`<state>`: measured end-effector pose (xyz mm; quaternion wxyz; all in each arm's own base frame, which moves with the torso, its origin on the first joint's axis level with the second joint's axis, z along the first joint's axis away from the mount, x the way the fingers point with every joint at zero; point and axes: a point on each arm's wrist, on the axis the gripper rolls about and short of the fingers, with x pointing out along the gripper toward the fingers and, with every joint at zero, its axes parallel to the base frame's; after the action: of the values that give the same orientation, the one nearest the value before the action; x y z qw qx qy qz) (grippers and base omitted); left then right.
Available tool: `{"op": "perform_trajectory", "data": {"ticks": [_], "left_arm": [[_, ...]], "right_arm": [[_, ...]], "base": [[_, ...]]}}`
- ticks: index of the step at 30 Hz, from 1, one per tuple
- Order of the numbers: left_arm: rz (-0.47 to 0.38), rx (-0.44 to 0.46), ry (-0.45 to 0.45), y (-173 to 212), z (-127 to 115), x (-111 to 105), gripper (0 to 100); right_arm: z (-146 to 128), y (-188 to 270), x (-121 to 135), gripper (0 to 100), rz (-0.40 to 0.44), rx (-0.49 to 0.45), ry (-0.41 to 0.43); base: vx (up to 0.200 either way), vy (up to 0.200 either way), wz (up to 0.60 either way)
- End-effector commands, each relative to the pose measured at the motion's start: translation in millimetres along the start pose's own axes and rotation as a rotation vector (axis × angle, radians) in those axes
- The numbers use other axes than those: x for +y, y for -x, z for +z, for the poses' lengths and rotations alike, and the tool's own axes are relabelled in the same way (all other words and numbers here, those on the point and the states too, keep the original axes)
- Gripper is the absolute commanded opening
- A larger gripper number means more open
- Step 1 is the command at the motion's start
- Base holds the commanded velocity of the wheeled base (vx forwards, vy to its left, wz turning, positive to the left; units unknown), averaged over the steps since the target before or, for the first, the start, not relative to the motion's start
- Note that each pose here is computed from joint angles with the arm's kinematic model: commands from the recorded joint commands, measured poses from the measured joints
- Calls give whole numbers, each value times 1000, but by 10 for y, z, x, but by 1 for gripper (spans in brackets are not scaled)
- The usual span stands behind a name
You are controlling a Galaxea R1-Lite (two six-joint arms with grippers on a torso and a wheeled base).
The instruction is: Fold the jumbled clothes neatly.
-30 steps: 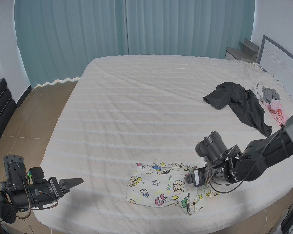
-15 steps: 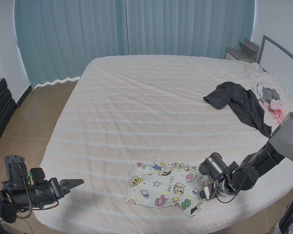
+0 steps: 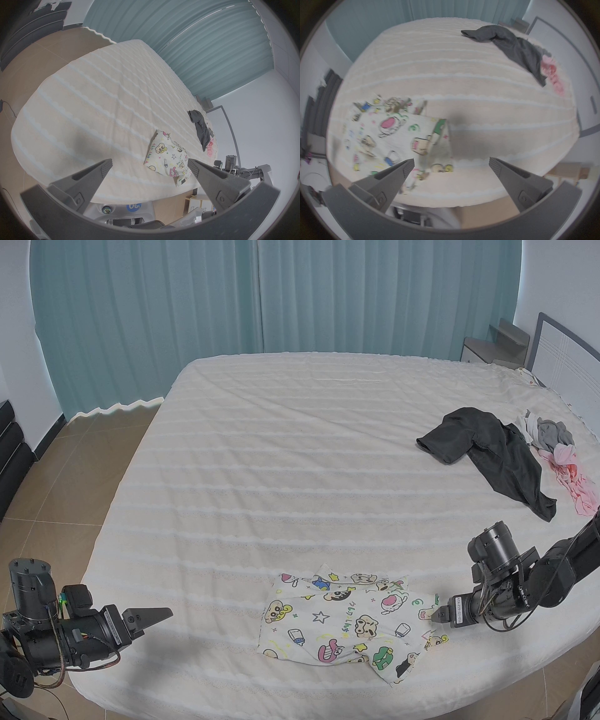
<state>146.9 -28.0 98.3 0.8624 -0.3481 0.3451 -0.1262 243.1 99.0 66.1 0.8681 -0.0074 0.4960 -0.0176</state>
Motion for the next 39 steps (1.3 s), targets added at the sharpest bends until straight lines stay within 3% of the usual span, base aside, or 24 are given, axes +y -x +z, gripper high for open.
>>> {"op": "perform_trajectory", "data": {"ticks": [1, 5, 10, 21, 28, 34, 35, 39], "left_arm": [[-1, -1, 0, 1, 2, -2, 100], [0, 4, 2, -4, -4, 2, 100], [-19, 16, 1, 8, -15, -1, 100], [-64, 63, 7, 17, -50, -3, 100], [-104, 155, 70, -118, -117, -110, 100], [-104, 167, 92, -204, -127, -111, 100], [-103, 168, 93, -211, -127, -109, 100], [-101, 174, 94, -219, -132, -108, 100]], "right_arm": [[176, 132, -248, 100, 277, -6, -241], [177, -84, -384, 100, 375, 117, -419], [181, -424, -524, 100, 405, 131, -476], [270, -773, -486, 100, 463, 79, -471], [351, -786, -411, 100, 535, 48, -416], [400, -814, -330, 100, 552, 34, -376], [427, -823, -315, 0, 554, 26, -371], [441, -869, -282, 0, 554, 29, -361]], "base": [[0, 0, 0], [0, 0, 0], [0, 0, 0], [0, 0, 0], [0, 0, 0], [0, 0, 0], [0, 0, 0], [0, 0, 0]]}}
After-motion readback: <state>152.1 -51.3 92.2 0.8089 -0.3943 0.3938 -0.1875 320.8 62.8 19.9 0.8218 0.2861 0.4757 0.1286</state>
